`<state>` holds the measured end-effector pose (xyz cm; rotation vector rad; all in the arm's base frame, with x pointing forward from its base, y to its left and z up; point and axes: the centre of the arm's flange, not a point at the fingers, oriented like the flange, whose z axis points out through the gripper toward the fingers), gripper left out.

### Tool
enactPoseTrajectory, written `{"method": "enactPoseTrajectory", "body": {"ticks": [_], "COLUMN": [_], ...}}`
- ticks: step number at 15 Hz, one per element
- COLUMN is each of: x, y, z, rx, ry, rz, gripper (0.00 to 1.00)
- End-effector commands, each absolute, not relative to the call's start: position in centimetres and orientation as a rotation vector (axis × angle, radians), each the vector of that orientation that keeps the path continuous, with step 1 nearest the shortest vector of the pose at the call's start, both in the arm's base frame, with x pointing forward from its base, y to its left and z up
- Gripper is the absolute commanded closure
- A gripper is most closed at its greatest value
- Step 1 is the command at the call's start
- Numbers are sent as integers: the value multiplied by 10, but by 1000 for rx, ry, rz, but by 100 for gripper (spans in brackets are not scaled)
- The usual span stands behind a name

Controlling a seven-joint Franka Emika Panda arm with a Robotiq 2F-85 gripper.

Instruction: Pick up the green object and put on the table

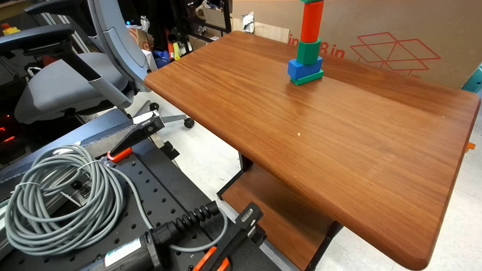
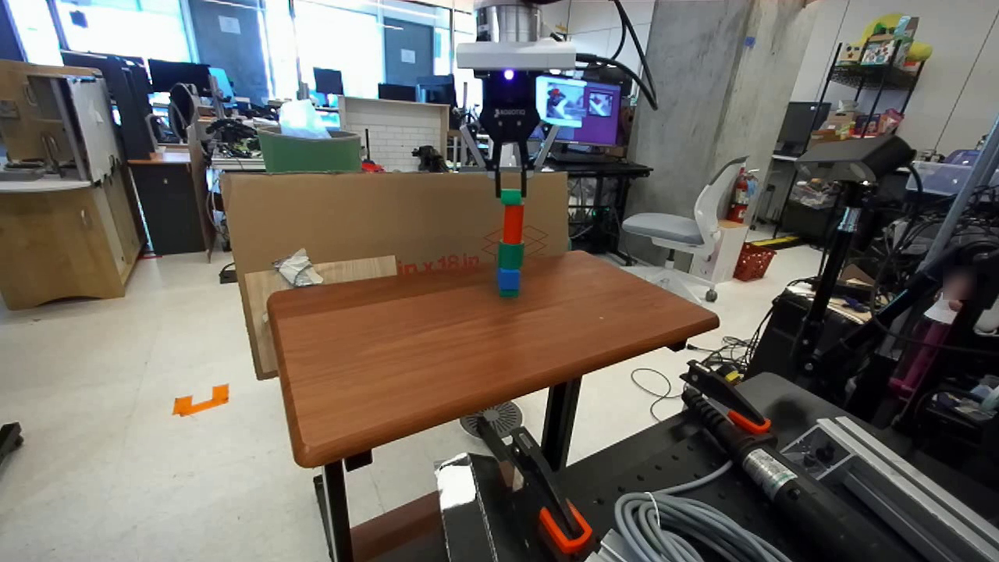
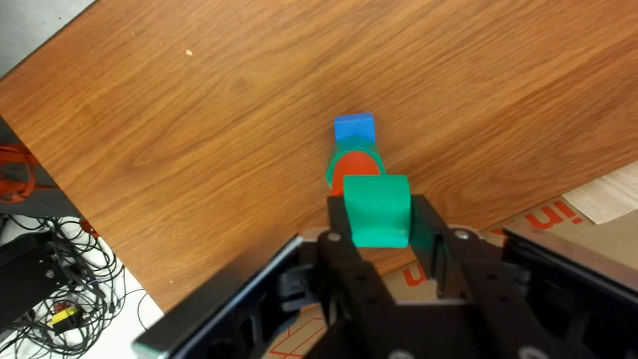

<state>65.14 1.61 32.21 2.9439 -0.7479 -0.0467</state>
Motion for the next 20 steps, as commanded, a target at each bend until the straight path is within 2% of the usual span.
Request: {"method": "enactPoseTrajectory", "body": {"ticks": [1, 10, 17, 20], "x": [657, 612, 527, 509], "y": [19, 72, 138, 152], "z": [332, 371, 314, 269], "rx": [2940, 3030, 3040, 3004], "ry": [-721, -526, -198, -127], "rz": [-45, 11, -71, -105], "gripper": [91, 91, 91, 91]}}
